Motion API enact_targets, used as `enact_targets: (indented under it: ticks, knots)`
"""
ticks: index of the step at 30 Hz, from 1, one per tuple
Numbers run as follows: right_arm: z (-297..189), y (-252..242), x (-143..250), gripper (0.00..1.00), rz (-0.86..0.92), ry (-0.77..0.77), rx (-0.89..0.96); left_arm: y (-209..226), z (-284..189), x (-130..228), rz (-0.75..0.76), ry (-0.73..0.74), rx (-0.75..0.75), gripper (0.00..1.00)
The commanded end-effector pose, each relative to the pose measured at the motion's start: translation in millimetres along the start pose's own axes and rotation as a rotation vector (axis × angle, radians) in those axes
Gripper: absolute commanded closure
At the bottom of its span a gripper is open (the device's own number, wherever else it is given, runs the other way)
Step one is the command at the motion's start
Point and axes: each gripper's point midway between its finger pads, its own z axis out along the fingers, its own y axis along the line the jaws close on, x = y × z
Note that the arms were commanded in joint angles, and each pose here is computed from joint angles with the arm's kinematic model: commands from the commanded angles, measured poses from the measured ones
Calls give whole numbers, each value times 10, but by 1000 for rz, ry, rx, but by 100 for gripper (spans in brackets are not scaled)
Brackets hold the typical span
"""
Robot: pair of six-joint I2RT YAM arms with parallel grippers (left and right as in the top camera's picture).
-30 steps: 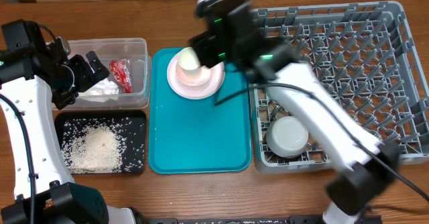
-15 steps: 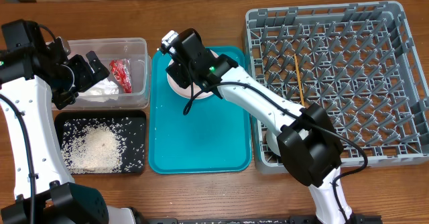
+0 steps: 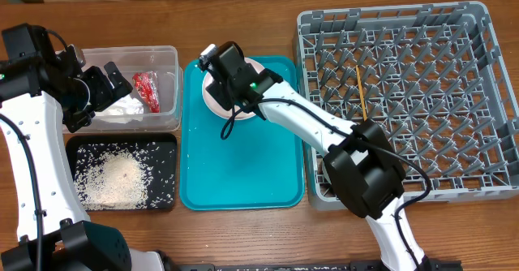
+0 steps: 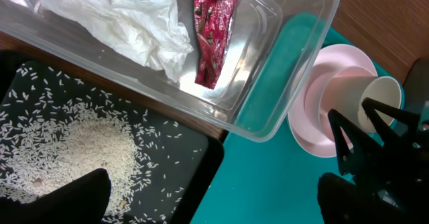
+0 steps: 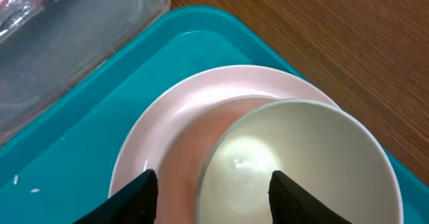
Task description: Sort waste into correct bins and load items into the dishwasher
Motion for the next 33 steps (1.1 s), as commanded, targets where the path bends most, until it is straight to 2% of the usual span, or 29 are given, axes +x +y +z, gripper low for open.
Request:
enact_targets:
  ticks: [1, 3, 8, 9, 10, 13, 19, 24, 25, 30, 33]
  knots:
    - [-25, -96, -20, 51, 3, -2, 32, -44, -86, -29, 23, -29, 6, 0]
    - [-25, -94, -8, 56, 3, 3, 32, -44, -86, -29, 23, -29, 6, 0]
    - [-26, -96, -21, 61, 3, -2, 32, -44, -86, -29, 23, -29, 6, 0]
    - [-26, -96, -22, 69, 3, -2, 32, -44, -86, -29, 23, -29, 6, 0]
    - [-26, -96, -23, 72, 3, -3, 32, -44, -86, -29, 23, -29, 6, 0]
    - [-58, -99, -51, 89, 5, -10, 32, -44, -86, -29, 23, -29, 6, 0]
    - [-366, -141, -305, 92, 42, -81, 37, -44, -86, -29, 23, -29, 6, 0]
    - [-969, -190, -628, 92, 102, -178, 27, -44, -86, -30, 23, -29, 6, 0]
    - [-1109, -172, -656, 95, 102, -185, 6, -44, -86, -30, 23, -29, 6, 0]
    - [-1728, -55, -557, 96, 115, -150, -179, -44, -86, -29, 23, -29, 6, 0]
    - [-2067, 17, -314, 96, 159, -70, -346, -44, -86, -30, 23, -29, 6, 0]
